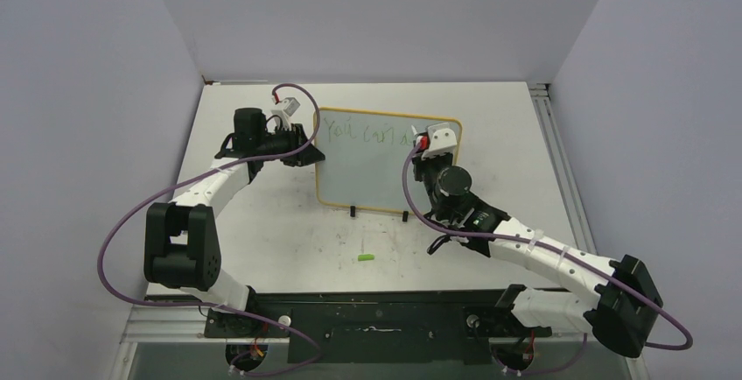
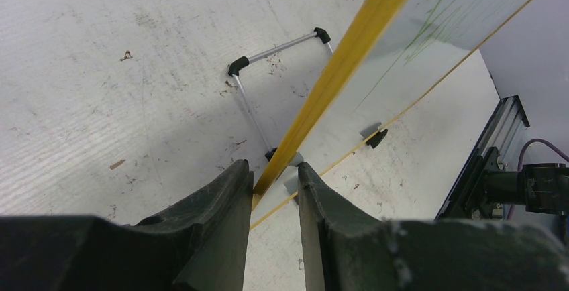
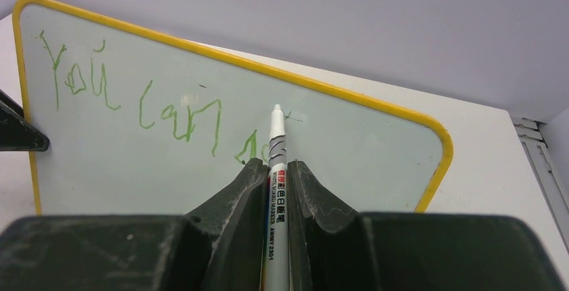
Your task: Write a sentence on the whiteboard
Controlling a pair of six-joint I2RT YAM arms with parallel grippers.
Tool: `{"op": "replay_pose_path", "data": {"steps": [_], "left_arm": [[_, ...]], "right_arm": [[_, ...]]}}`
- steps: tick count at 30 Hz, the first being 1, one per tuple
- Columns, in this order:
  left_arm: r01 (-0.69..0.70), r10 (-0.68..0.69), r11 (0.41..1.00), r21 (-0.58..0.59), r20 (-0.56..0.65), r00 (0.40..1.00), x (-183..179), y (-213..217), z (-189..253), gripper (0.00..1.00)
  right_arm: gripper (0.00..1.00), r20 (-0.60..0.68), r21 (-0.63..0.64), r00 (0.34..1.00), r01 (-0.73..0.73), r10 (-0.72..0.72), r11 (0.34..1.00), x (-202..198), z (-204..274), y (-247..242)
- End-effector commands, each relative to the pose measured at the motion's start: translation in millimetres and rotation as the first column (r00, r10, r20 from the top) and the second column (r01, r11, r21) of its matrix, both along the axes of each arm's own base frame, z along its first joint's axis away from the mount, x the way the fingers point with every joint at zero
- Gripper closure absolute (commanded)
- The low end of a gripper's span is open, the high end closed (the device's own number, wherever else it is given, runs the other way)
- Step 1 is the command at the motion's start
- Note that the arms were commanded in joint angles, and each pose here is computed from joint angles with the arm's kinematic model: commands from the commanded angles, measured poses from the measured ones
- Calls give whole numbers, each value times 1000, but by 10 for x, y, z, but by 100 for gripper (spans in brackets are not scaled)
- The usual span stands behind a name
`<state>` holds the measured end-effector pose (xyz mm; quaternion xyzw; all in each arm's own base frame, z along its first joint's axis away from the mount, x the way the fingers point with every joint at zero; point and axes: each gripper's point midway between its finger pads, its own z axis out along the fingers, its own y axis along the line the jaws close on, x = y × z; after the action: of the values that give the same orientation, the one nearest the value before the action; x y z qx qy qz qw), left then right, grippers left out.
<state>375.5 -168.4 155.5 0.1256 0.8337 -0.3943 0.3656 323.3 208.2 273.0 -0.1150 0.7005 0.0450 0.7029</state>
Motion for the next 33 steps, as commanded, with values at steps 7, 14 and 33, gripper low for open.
{"op": "replay_pose_path", "data": {"steps": [7,14,33], "left_arm": [[18,-18,1000,0,75,997,64,-46,243,71],[19,-19,1000,0,76,997,60,-46,247,72],[23,-23,1000,1,79,997,53,-68,253,72]], "right_arm": [[95,37,43,998,45,-47,998,106,164,-56],[95,-7,29,999,49,-49,998,59,-14,-98],[95,-118,36,992,45,-40,998,-151,-506,-143]]}}
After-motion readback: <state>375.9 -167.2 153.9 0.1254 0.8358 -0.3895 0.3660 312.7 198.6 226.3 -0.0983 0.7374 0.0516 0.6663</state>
